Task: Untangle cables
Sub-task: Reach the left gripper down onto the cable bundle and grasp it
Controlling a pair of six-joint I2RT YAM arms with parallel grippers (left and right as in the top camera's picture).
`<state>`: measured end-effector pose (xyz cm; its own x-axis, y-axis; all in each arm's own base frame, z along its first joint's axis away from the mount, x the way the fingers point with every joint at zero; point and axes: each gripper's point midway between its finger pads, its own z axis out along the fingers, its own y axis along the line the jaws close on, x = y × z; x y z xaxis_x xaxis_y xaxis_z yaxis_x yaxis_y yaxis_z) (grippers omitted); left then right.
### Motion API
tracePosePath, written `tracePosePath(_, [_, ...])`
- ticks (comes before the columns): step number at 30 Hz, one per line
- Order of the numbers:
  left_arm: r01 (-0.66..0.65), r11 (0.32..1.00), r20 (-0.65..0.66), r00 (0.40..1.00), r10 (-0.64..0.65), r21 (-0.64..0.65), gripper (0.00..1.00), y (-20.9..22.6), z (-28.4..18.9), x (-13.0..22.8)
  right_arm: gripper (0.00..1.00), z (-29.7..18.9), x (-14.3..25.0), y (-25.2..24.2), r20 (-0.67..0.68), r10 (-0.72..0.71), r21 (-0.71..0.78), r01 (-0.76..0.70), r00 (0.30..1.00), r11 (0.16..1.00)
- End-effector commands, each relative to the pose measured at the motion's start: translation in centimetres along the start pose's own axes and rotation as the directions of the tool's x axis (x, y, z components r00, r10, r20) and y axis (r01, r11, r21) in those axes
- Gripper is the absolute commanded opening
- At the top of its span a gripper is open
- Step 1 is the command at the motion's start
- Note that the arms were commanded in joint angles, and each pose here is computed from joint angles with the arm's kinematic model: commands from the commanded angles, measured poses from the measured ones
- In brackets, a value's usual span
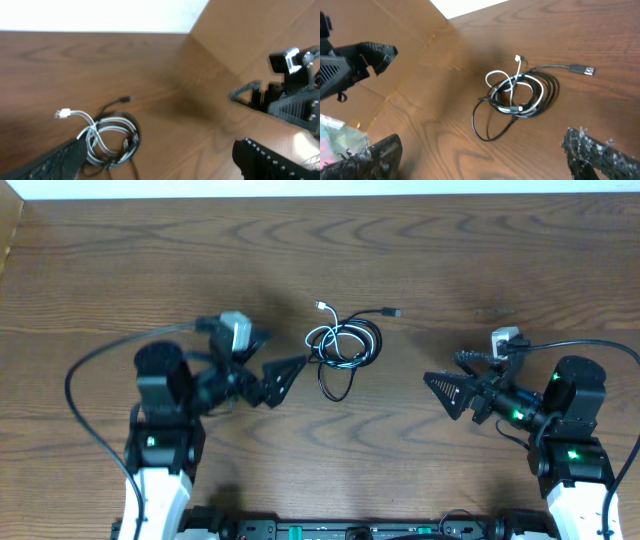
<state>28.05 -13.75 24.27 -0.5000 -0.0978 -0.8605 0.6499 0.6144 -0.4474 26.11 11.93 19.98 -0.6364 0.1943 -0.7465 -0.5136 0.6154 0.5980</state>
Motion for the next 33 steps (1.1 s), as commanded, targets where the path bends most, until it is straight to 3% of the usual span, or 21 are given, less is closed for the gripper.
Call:
tracePosePath(1, [0.024, 1.0, -0.049, 0.999, -0.024, -0.002, 0.98, -0.7, 2.3, -3.4, 0.99, -0.1, -0.9, 1.3, 0.012, 0.013, -0.05, -0.012, 1.0, 0.999])
tracePosePath(7, [0.062, 0.98, -0.205, 0.973, -0.101, -0.19, 0.98, 2.6, 5.4, -4.0, 0.99, -0.1, -2.0, 0.0, 0.063, 0.033, 0.029, -0.035, 0.997, 0.999])
tracePosePath(13, [-0.044, 0.907, -0.41, 0.9, -0.146, -0.419, 0.98, 6.6, 7.4, -1.7, 0.95, 0.3, -1.9, -2.6, 0.071, 0.089, 0.127, -0.098, 0.994, 0.987])
tracePosePath(20, [-0.008, 0.898, -0.534, 0.806, -0.255, -0.44, 0.98, 9.4, 9.7, 3.5, 0.94, 1.3, -0.6, -4.7, 0.029, 0.158, 0.168, -0.161, 0.987, 0.973])
tracePosePath(21, [-0.005, 0.897, -0.543, 0.797, -0.264, -0.443, 0.98, 10.0, 10.2, 4.2, 0.98, 1.6, -0.2, -5.1, 0.015, 0.175, 0.172, -0.175, 0.984, 0.969])
tracePosePath(27, [-0.068, 0.914, -0.564, 0.804, -0.188, -0.401, 0.99, 12.1, 12.4, 5.1, 0.97, 2.0, 1.2, -6.1, -0.027, 0.222, 0.191, -0.213, 0.975, 0.958])
tracePosePath(33, [-0.041, 0.908, -0.626, 0.738, -0.253, -0.416, 0.88, 13.4, 12.9, 8.8, 0.91, 2.0, 1.6, -6.3, -0.038, 0.241, 0.202, -0.229, 0.97, 0.952])
